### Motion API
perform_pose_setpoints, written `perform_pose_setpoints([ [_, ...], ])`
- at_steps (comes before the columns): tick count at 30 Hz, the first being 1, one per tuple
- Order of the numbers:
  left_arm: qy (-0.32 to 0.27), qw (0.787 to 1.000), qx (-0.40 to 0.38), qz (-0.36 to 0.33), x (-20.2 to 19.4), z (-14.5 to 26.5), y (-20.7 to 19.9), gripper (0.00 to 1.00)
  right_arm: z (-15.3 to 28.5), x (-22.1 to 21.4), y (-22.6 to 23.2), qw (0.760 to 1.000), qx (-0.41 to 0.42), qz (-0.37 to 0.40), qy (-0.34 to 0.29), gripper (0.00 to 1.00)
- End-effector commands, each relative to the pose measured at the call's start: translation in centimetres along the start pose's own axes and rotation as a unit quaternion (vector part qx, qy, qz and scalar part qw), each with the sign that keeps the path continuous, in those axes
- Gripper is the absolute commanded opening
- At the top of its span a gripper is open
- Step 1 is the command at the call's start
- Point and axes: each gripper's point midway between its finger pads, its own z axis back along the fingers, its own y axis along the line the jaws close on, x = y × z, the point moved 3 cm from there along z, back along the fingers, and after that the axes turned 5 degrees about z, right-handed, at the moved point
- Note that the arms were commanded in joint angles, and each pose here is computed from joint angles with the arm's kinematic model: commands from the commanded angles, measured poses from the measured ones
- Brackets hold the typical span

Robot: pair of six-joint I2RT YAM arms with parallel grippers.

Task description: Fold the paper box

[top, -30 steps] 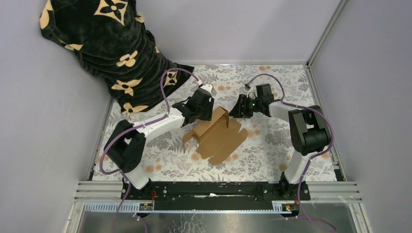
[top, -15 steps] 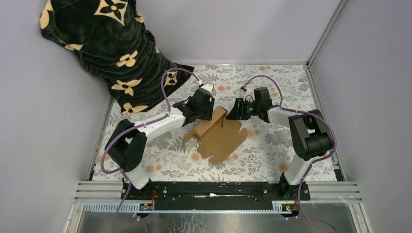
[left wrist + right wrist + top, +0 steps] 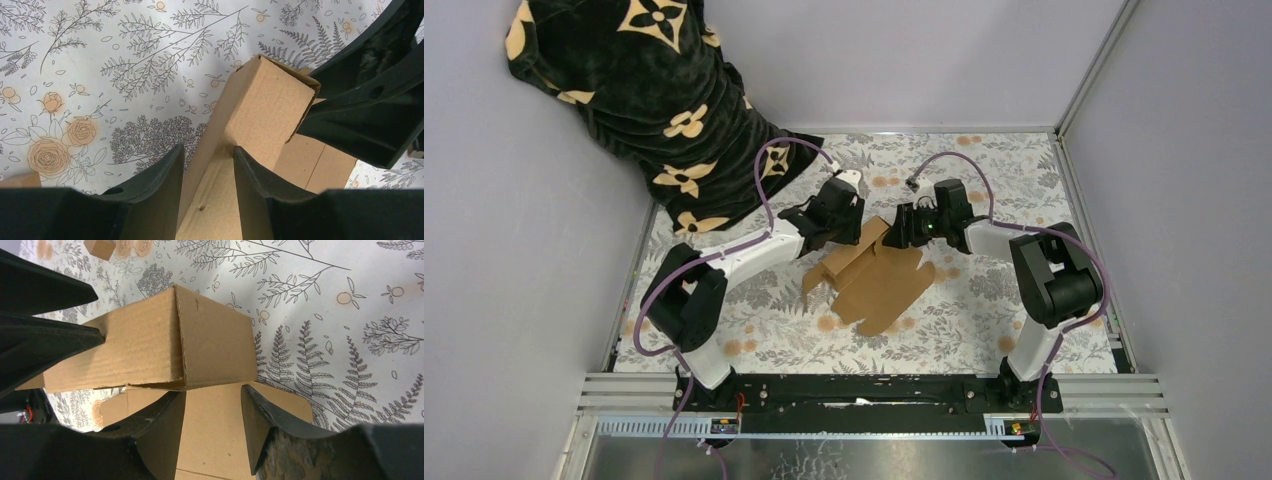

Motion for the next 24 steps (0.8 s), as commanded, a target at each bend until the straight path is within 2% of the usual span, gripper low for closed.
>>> perform_pose_setpoints([
  [1, 0.027, 1.000, -0.008, -0.009, -1.2, -0.8, 0.7, 0.48, -1.1, 1.9, -0.3, 0.998, -0.013, 0.058, -0.038, 0.52],
  [12, 0.037, 0.999, -0.022, -0.010, -1.4, -1.1, 0.5, 0.47, -1.3, 3.2, -0.5, 0.989, -0.016, 0.099, -0.109, 0.52],
  [24, 0.045, 0.999, -0.024, -0.011, -1.6, -1.4, 0.6, 0.47, -2.5, 3.1, -1.0, 0.985, -0.005, 0.112, -0.134, 0.54],
])
